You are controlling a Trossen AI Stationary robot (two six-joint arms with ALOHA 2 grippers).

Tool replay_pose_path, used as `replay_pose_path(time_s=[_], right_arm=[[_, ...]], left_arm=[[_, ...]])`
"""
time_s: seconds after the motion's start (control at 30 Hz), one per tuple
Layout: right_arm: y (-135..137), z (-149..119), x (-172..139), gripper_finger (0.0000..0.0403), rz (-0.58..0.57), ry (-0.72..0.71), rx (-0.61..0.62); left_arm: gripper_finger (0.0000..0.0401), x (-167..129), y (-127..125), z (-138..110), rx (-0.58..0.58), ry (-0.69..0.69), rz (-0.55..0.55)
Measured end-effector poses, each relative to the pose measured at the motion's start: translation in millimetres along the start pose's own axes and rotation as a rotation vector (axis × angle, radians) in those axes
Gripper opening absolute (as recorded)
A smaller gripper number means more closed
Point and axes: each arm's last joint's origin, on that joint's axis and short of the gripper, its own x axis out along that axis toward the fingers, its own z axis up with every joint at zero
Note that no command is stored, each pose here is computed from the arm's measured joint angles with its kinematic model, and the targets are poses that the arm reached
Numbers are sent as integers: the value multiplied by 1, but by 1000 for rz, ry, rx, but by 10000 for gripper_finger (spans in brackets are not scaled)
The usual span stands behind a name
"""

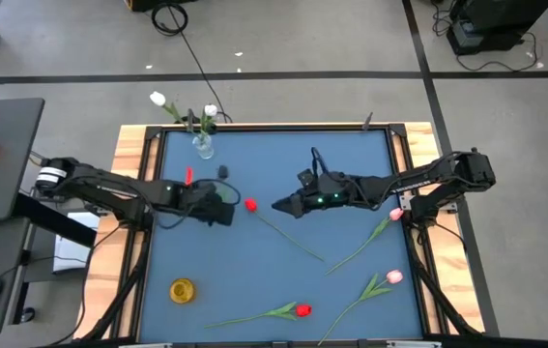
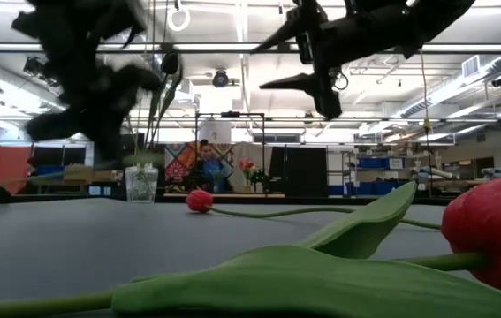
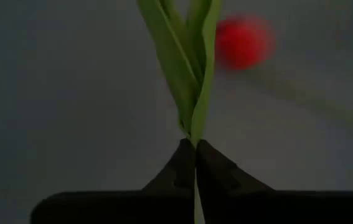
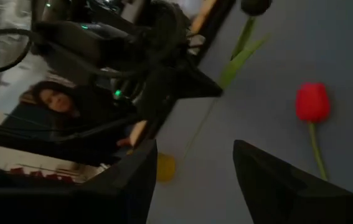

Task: Sort flowers into vase by color
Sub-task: Put the black tulip into the transparent flower vase

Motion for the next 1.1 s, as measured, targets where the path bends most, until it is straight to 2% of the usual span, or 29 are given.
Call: replay_pose_path(time_s=[0.2,0.33,0.77,0.97,1.1], right_arm=[[9,3,0,232,78,-49,-71],[12,4,-1,236,110,-70,-112],[17,11,-1,233,149,-115,-299],[36,24,-1,211,212,-139,-412],[39,26,5,196,209,-112,-452]], left_arm=[[7,-18,-37,13,164,-225,-291],[7,-25,-53,14,285,-321,-432],[6,-44,-75,10,494,-498,-646],[6,-46,-78,7,551,-503,-677],[6,-46,-78,7,565,-510,-679]])
